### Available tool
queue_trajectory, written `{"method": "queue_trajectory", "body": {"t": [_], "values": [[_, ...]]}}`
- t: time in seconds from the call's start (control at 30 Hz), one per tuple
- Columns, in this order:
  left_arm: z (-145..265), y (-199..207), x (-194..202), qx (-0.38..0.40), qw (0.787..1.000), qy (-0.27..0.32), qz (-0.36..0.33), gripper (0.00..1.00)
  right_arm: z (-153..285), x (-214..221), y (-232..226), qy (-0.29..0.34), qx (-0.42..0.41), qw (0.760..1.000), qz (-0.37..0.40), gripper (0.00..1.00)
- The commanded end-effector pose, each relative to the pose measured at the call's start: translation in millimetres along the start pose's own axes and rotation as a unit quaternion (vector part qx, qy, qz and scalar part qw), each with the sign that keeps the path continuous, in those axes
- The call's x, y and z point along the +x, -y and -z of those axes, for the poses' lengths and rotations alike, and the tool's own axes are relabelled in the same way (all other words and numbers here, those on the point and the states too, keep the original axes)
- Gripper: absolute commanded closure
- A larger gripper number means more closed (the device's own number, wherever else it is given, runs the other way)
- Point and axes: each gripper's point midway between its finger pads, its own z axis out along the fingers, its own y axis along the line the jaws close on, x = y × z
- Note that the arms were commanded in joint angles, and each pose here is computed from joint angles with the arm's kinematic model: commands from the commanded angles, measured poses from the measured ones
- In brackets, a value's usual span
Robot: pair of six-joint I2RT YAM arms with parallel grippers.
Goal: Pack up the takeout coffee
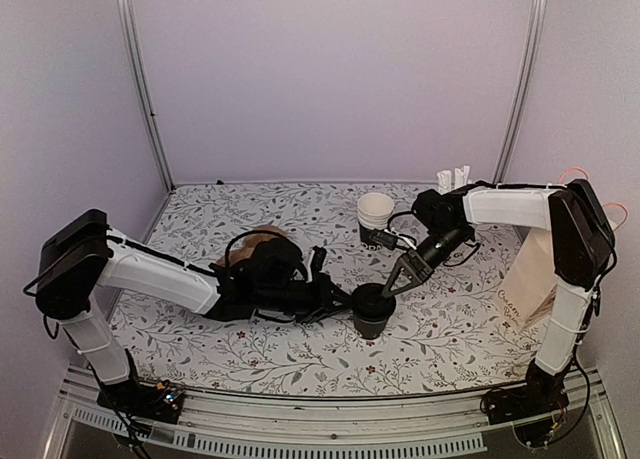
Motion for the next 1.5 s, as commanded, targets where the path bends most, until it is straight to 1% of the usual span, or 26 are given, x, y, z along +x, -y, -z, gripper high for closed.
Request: {"method": "queue_trajectory", "body": {"t": [0.0, 0.07, 0.1, 0.2, 0.3, 0.4, 0.5, 0.6, 0.77, 0.87, 0.93, 1.0, 1.07, 1.13, 1.17, 1.2, 1.3, 1.33, 1.47], "values": [[11, -207, 79, -0.287, 0.95, -0.109, 0.052, 0.93, -45, 49, 41, -0.082, 0.035, 0.996, -0.028, 0.7], [9, -206, 82, -0.283, 0.951, -0.114, 0.053, 0.93, -47, 53, 44, -0.087, 0.039, 0.995, -0.033, 0.71], [7, -198, 79, -0.276, 0.954, -0.111, 0.043, 0.92, -47, 53, 44, -0.087, 0.039, 0.995, -0.033, 0.71], [2, -155, 56, -0.245, 0.966, -0.079, -0.005, 0.9, -45, 47, 39, -0.081, 0.031, 0.996, -0.029, 0.71], [11, -111, 27, -0.241, 0.968, -0.03, -0.057, 0.87, -37, 35, 28, -0.067, 0.028, 0.997, -0.01, 0.71], [24, -70, 5, -0.223, 0.971, 0.011, -0.087, 0.84, -28, 23, 17, -0.052, 0.029, 0.998, 0.012, 0.71], [36, -38, -11, -0.198, 0.974, 0.038, -0.101, 0.74, -20, 15, 7, -0.044, 0.029, 0.998, 0.028, 0.64], [44, -16, -20, -0.177, 0.976, 0.056, -0.113, 0.67, -14, 9, -2, -0.035, 0.027, 0.998, 0.042, 0.61], [53, 17, -31, -0.14, 0.977, 0.078, -0.138, 0.61, -2, -3, -20, -0.019, 0.018, 0.997, 0.069, 0.5], [58, 41, -34, -0.111, 0.976, 0.088, -0.166, 0.57, 8, -13, -36, -0.005, 0.012, 0.995, 0.095, 0.39], [62, 57, -34, -0.093, 0.972, 0.097, -0.193, 0.51, 17, -21, -48, 0.008, 0.014, 0.993, 0.117, 0.33], [65, 71, -34, -0.083, 0.966, 0.104, -0.224, 0.44, 25, -26, -57, 0.016, 0.02, 0.991, 0.133, 0.3], [67, 81, -33, -0.083, 0.957, 0.104, -0.257, 0.37, 35, -30, -65, 0.022, 0.033, 0.988, 0.15, 0.29], [66, 87, -28, -0.097, 0.946, 0.09, -0.297, 0.35, 45, -30, -73, 0.03, 0.047, 0.984, 0.167, 0.29], [67, 92, -25, -0.106, 0.938, 0.085, -0.319, 0.31, 50, -29, -76, 0.034, 0.053, 0.982, 0.176, 0.28], [64, 93, -21, -0.121, 0.927, 0.076, -0.347, 0.25, 60, -30, -84, 0.046, 0.065, 0.978, 0.195, 0.28], [65, 89, -18, -0.172, 0.904, 0.067, -0.385, 0.1, 85, -26, -101, 0.082, 0.109, 0.961, 0.242, 0.27], [66, 88, -19, -0.183, 0.899, 0.066, -0.391, 0.02, 92, -23, -105, 0.097, 0.122, 0.954, 0.255, 0.27], [63, 86, -17, -0.196, 0.891, 0.053, -0.406, 0.0, 114, -5, -113, 0.153, 0.163, 0.931, 0.289, 0.25]]}}
